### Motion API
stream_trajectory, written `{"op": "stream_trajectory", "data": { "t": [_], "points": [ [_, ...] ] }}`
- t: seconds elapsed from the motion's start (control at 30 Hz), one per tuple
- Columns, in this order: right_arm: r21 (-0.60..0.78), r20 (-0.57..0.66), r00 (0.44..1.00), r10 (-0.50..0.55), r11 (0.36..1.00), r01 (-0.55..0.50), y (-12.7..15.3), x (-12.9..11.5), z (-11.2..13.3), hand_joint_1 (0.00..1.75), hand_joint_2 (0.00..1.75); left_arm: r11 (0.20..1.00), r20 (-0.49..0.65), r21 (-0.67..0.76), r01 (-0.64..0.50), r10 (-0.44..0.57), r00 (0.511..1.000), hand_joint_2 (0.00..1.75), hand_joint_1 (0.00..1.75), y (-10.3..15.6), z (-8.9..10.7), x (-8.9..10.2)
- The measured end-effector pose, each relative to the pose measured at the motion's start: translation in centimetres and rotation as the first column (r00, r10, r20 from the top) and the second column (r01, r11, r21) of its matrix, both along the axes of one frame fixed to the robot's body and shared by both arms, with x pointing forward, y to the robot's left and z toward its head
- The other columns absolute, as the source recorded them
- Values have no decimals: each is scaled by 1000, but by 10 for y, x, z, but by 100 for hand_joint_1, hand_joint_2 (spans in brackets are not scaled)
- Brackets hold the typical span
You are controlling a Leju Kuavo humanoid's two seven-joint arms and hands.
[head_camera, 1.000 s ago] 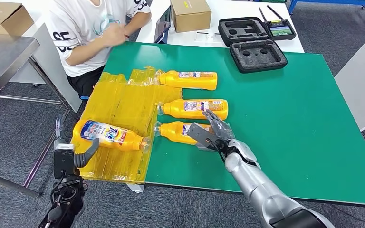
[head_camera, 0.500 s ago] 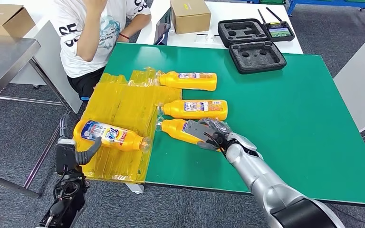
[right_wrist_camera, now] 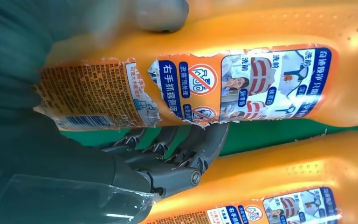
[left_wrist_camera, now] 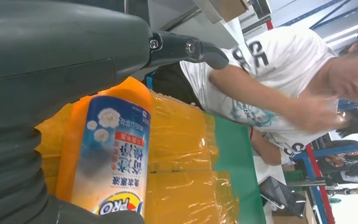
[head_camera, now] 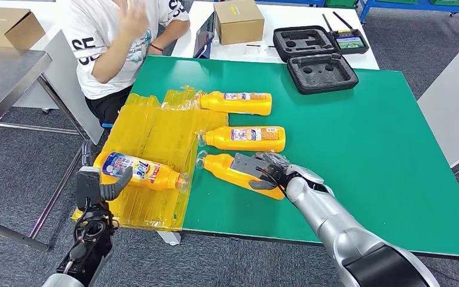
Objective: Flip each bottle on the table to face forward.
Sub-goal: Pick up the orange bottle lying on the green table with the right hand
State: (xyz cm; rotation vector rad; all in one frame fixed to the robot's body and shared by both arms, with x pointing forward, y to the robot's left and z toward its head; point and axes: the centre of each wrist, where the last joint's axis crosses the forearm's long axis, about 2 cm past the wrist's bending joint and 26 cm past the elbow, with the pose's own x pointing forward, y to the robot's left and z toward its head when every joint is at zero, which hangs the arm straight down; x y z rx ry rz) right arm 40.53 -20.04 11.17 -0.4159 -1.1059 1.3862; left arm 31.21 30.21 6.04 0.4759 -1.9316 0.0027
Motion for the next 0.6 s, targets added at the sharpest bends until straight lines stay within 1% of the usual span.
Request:
{"op": "stream_trajectory", "data": {
  "t": [0.13, 0.2, 0.27, 0.33, 0.43, 0.5, 0.6],
  "points": [
    [34, -7, 1000, 19, 999, -19, -3, -2, -3, 175, 175, 1000, -4, -5, 6, -6, 1000, 175, 0, -2, 0, 3],
    [92, -4, 999, 41, 995, -40, -4, -3, -5, 175, 175, 1000, -6, -7, 9, -9, 1000, 175, 0, -3, 0, 4],
    [184, 12, 997, 71, 980, -72, -5, -5, -8, 175, 175, 1000, -5, -10, 13, -13, 1000, 175, 0, -3, -1, 4],
    [290, 36, 995, 89, 952, -95, -5, -8, -11, 175, 175, 1000, -6, -15, 16, -16, 1000, 175, 0, -3, -2, 3],
    [438, 81, 994, 68, 893, -97, -2, -13, -15, 175, 175, 1000, -12, -22, 17, -17, 1000, 175, 0, -4, -5, -1],
    [514, 116, 992, 40, 852, -95, 2, -17, -17, 175, 175, 999, -17, -28, 16, -16, 1000, 175, 0, -4, -8, -6],
    [593, 175, 984, 7, 798, -111, 8, -21, -16, 175, 175, 999, -23, -40, 8, -9, 1000, 175, 0, -3, -12, -12]
  ]
}}
